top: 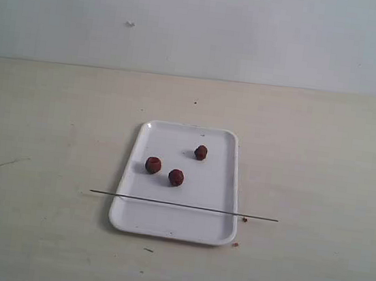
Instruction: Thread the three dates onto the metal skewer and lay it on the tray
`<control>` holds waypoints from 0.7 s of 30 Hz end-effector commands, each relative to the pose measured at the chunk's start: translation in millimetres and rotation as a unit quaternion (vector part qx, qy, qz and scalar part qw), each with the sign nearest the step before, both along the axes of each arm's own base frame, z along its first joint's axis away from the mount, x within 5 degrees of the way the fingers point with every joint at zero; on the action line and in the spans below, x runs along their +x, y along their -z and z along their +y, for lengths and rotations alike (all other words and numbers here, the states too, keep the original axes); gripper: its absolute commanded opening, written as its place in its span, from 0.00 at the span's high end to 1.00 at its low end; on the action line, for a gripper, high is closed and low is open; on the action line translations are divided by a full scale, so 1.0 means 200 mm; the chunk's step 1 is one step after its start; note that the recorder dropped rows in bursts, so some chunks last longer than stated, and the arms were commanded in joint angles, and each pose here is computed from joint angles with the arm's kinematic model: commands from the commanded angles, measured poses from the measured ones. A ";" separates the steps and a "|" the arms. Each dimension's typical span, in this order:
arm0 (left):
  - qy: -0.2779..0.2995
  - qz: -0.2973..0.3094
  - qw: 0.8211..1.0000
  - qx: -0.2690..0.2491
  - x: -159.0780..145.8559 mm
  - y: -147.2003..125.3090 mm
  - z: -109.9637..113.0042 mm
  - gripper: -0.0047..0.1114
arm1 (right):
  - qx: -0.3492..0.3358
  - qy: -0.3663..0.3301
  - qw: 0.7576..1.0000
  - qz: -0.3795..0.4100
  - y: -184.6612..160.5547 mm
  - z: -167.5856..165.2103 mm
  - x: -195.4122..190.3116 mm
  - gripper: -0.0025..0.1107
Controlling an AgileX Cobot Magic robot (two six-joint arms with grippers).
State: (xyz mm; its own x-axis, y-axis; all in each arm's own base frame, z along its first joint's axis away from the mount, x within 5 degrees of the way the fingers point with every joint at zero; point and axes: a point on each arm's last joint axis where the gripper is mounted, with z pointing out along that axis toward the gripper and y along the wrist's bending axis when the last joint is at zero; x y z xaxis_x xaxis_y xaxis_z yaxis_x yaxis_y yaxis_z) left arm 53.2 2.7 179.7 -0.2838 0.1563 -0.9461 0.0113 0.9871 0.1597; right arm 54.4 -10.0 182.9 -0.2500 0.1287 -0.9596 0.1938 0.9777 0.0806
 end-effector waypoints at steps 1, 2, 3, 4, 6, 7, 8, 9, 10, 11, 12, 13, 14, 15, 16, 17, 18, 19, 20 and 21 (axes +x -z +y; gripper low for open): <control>-0.002 -0.008 1.000 -0.001 0.00 -0.01 0.00 0.96 | -0.002 0.003 1.000 -0.007 0.00 0.00 0.00 0.98; -0.002 -0.008 1.000 -0.001 0.00 -0.01 0.00 0.96 | -0.002 0.003 1.000 -0.007 0.00 0.00 0.00 0.98; -0.002 -0.008 1.000 -0.001 0.00 -0.01 0.00 0.96 | -0.002 0.003 1.000 -0.007 0.00 0.00 0.00 0.98; -0.002 -0.008 1.000 -0.001 0.00 -0.01 0.00 0.96 | -0.006 0.003 1.000 -0.009 0.00 0.00 0.00 0.98; -0.002 -0.008 1.000 -0.001 0.00 -0.01 0.00 0.96 | -0.013 0.002 0.999 -0.031 -0.02 0.00 0.01 0.98; -0.002 -0.008 1.000 -0.001 0.00 -0.01 0.00 0.96 | -0.013 0.000 0.998 -0.054 -0.04 0.00 0.01 0.98; -0.002 -0.008 1.000 -0.001 0.00 -0.01 0.00 0.96 | -0.008 -0.001 0.997 -0.081 -0.07 0.00 0.01 0.98; -0.002 -0.008 1.000 -0.001 0.00 -0.01 0.00 0.96 | -0.002 -0.001 0.994 -0.110 -0.09 0.00 0.02 0.98; -0.002 -0.008 1.000 -0.001 0.00 -0.01 0.00 0.96 | 0.005 -0.001 0.991 -0.132 -0.11 0.00 0.02 0.98; -0.002 -0.008 1.000 -0.001 0.00 -0.01 0.00 0.96 | 0.011 -0.001 0.987 -0.159 -0.13 0.00 0.02 0.98; -0.002 -0.008 1.000 -0.001 0.00 -0.01 0.00 0.96 | 0.015 0.000 0.983 -0.184 -0.15 0.00 0.01 0.98; -0.002 -0.008 1.000 -0.001 0.00 -0.01 0.00 0.96 | 0.019 0.001 0.979 -0.201 -0.17 0.00 0.01 0.98; -0.002 -0.008 1.000 -0.001 0.00 -0.01 0.00 0.96 | 0.019 0.001 0.975 -0.222 -0.19 0.00 0.01 0.98; -0.002 -0.008 1.000 -0.001 0.00 -0.01 0.00 0.96 | 0.015 0.001 0.970 -0.244 -0.21 0.00 0.01 0.98; -0.002 -0.008 1.000 -0.001 0.00 -0.01 0.00 0.96 | 0.010 0.001 0.962 -0.273 -0.24 0.00 0.00 0.98; -0.002 -0.008 1.000 -0.001 0.00 -0.01 0.00 0.96 | 0.006 0.001 0.955 -0.295 -0.26 0.00 -0.01 0.98; -0.002 -0.008 1.000 -0.001 0.00 -0.01 0.00 0.96 | 0.005 0.000 0.948 -0.319 -0.28 0.00 -0.01 0.98; -0.002 -0.008 1.000 -0.001 0.00 -0.01 0.00 0.96 | 0.014 0.000 0.940 -0.340 -0.30 0.00 -0.02 0.98; -0.002 -0.008 1.000 -0.001 0.00 -0.01 0.00 0.96 | 0.022 -0.002 0.933 -0.359 -0.31 0.00 -0.03 0.98; -0.002 -0.008 1.000 -0.001 0.00 -0.01 0.00 0.96 | 0.029 -0.003 0.925 -0.379 -0.33 0.00 -0.04 0.98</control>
